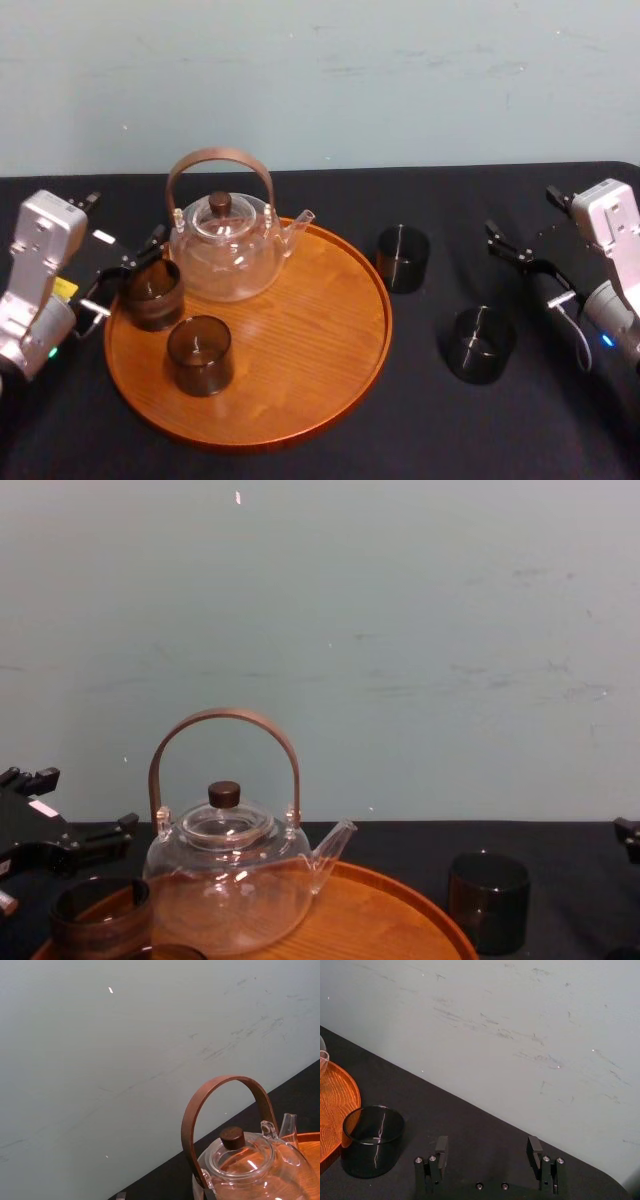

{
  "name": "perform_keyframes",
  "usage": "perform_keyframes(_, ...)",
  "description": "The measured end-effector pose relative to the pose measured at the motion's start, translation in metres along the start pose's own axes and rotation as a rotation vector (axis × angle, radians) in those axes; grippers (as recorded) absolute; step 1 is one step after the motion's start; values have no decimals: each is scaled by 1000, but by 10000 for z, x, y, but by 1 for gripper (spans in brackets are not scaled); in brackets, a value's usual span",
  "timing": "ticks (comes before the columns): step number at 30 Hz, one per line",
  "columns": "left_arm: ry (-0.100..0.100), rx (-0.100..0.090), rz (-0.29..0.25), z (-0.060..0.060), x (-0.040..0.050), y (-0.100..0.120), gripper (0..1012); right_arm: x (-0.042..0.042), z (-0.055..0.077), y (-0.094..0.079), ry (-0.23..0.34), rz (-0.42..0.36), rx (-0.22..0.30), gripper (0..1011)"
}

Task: Pick up the glass from the table and place it on the tray.

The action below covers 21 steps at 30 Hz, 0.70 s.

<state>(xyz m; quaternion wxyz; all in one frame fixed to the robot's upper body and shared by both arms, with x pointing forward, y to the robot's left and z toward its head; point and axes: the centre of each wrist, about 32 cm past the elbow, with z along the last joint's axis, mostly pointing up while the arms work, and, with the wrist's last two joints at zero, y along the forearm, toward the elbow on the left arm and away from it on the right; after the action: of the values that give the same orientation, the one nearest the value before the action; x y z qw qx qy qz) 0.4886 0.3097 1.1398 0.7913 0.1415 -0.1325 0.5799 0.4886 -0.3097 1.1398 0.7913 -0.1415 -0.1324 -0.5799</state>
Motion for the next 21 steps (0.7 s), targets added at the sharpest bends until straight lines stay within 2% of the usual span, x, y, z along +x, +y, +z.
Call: perform_keyframes(21, 0, 0, 0, 0, 0, 0, 1001, 0, 0, 0, 0, 0, 0, 1002)
